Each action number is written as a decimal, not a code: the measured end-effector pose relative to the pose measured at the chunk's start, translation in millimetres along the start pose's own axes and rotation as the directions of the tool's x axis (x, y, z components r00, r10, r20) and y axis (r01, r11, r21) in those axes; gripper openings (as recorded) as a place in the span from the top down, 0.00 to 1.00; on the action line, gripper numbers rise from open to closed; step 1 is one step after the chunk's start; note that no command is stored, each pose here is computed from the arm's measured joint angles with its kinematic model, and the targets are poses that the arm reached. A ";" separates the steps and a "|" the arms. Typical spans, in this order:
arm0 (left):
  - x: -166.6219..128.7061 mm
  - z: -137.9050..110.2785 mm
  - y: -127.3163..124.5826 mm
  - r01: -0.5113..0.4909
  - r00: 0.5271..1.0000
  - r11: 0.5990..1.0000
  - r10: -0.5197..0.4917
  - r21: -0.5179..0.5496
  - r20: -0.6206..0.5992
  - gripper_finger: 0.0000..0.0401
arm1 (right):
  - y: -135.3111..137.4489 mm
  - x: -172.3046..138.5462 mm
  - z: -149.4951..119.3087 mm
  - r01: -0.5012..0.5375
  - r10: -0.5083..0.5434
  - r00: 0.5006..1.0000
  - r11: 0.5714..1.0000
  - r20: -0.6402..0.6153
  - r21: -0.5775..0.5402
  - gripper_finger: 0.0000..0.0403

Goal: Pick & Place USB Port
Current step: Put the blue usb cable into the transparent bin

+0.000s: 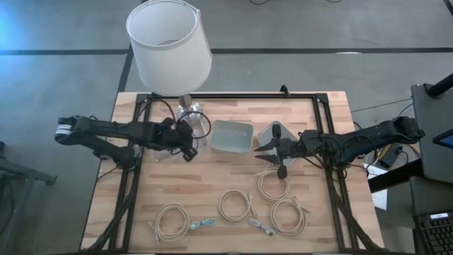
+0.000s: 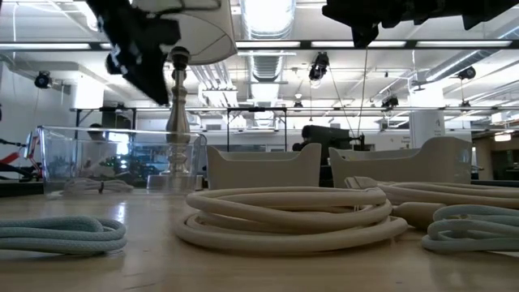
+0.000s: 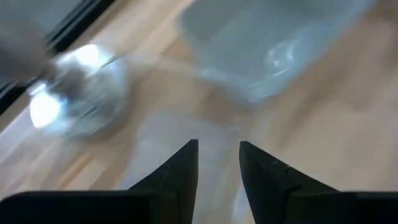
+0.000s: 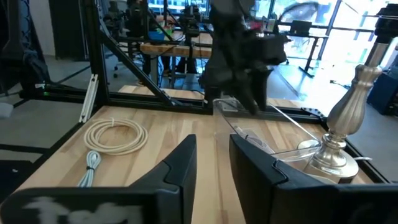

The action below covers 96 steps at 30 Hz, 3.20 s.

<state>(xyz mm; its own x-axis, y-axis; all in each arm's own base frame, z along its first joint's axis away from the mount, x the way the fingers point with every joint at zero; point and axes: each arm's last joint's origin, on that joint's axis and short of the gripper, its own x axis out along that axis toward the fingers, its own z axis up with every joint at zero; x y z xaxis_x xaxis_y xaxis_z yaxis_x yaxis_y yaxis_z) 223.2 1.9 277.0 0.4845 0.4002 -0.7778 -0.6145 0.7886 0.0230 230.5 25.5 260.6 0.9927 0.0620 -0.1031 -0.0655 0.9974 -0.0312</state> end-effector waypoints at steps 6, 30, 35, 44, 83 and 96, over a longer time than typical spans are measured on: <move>-13.0 -6.5 -39.4 0.275 0.952 0.951 -0.290 0.142 0.094 0.71 | 0.0 0.0 0.0 0.000 0.000 1.000 1.000 0.000 0.000 0.75; 6.9 -110.4 -155.0 0.669 0.726 0.711 -0.687 0.218 0.013 0.60 | 0.1 -0.4 -3.9 -0.001 0.000 1.000 1.000 -0.012 -0.027 0.73; 12.2 -122.2 -176.9 0.682 0.728 0.699 -0.678 0.216 -0.103 0.57 | 0.1 -0.4 -4.2 -0.001 0.000 1.000 1.000 -0.013 -0.031 0.74; 20.1 -150.4 -185.0 0.604 0.789 0.785 -0.563 0.140 -0.244 0.57 | 0.1 -0.5 -4.7 -0.001 0.001 1.000 0.999 -0.015 -0.051 0.75; 42.4 -163.5 -188.3 0.476 0.879 0.817 -0.456 0.327 -0.140 0.90 | 0.3 -0.6 -8.6 -0.005 0.002 0.999 0.998 -0.054 -0.055 0.75; 6.5 -102.7 -132.7 0.214 0.964 0.968 -0.231 0.131 0.130 0.88 | 0.3 -0.7 -9.9 -0.002 0.003 0.998 1.000 -0.068 0.020 0.80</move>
<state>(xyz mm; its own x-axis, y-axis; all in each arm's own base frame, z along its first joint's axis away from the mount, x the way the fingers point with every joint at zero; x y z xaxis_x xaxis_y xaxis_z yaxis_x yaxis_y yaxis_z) 244.0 -148.1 204.4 0.6903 0.2648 -0.6733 -0.4097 0.9101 -0.0621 228.8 25.4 250.8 0.9834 0.0627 -0.1705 -0.0655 0.9978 -0.0107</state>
